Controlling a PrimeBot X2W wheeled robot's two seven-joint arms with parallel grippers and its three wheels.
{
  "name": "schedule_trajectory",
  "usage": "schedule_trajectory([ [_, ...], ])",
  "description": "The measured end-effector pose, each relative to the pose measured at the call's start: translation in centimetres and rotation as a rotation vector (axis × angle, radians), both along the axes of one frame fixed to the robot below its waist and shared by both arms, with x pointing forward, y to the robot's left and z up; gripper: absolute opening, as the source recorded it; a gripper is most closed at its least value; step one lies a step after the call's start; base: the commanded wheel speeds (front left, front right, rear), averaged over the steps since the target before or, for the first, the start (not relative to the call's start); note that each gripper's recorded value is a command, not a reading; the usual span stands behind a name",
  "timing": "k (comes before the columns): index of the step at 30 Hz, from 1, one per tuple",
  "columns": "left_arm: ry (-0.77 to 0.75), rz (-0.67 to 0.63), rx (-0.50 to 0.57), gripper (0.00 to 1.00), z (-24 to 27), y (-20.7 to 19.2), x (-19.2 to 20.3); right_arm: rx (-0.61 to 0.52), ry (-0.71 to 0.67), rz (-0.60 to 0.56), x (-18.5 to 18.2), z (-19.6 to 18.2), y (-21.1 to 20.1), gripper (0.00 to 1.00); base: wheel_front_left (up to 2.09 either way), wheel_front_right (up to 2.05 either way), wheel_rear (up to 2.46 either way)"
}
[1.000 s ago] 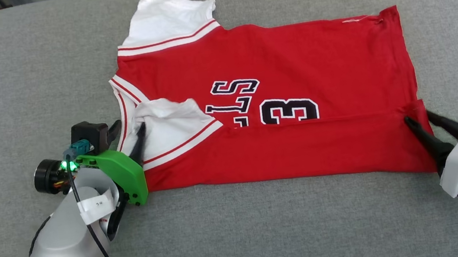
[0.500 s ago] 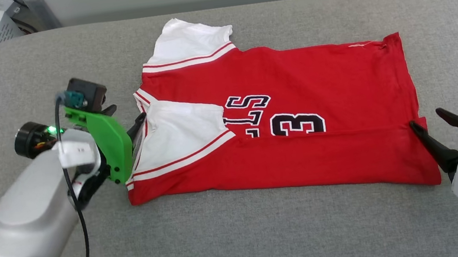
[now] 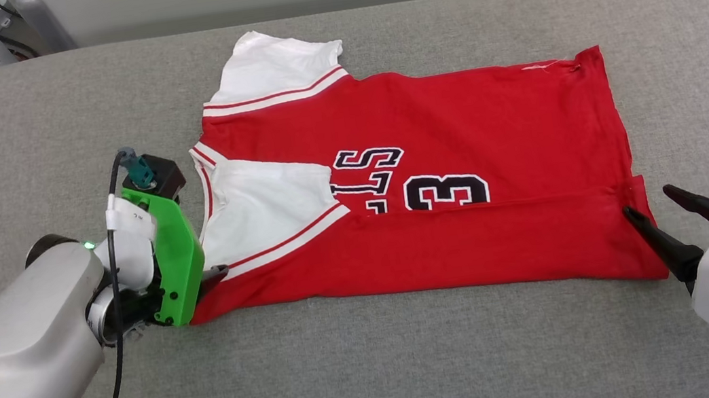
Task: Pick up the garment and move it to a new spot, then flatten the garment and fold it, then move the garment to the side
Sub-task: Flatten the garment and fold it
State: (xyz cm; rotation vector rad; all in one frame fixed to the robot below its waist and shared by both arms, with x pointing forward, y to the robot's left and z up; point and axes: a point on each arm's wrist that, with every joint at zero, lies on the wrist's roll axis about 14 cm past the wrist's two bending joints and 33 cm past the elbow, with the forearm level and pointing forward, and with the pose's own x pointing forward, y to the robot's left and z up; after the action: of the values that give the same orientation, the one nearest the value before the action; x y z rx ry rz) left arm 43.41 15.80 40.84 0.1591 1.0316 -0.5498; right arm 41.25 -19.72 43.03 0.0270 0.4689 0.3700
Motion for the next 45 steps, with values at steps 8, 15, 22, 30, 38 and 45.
schedule_trajectory([
  [8, 0.129, 0.015, 0.044, 1.0, -3.7, 1.1, -1.8, 0.002, 0.035, -0.011, -0.4, -1.1, -0.1, 1.0, 0.0, 0.0, 0.0],
  [15, 0.144, 0.038, 0.028, 0.0, -4.7, 1.2, -1.6, -0.004, 0.051, -0.014, -0.4, -1.6, -0.2, 1.0, 0.0, 0.0, 0.0],
  [22, 0.045, 0.043, -0.027, 0.0, -3.4, 0.5, -0.7, -0.06, -0.01, 0.028, 0.8, 0.5, -0.1, 1.0, 0.0, 0.0, 0.0],
  [30, -0.071, 0.014, -0.086, 0.0, -0.6, -0.6, 0.1, -0.178, 0.026, 0.073, 2.0, 3.3, -1.4, 1.0, 0.0, 0.0, 0.0],
  [38, -0.101, -0.003, -0.096, 0.0, 0.0, -0.7, 0.1, -0.237, 0.29, 0.121, 0.0, 1.2, -1.7, 1.0, 0.0, 0.0, 0.0],
  [45, -0.11, -0.012, -0.083, 0.0, -0.6, -0.5, 0.4, -0.229, 0.424, 0.116, -0.7, -2.1, -1.4, 1.0, 0.0, 0.0, 0.0],
])
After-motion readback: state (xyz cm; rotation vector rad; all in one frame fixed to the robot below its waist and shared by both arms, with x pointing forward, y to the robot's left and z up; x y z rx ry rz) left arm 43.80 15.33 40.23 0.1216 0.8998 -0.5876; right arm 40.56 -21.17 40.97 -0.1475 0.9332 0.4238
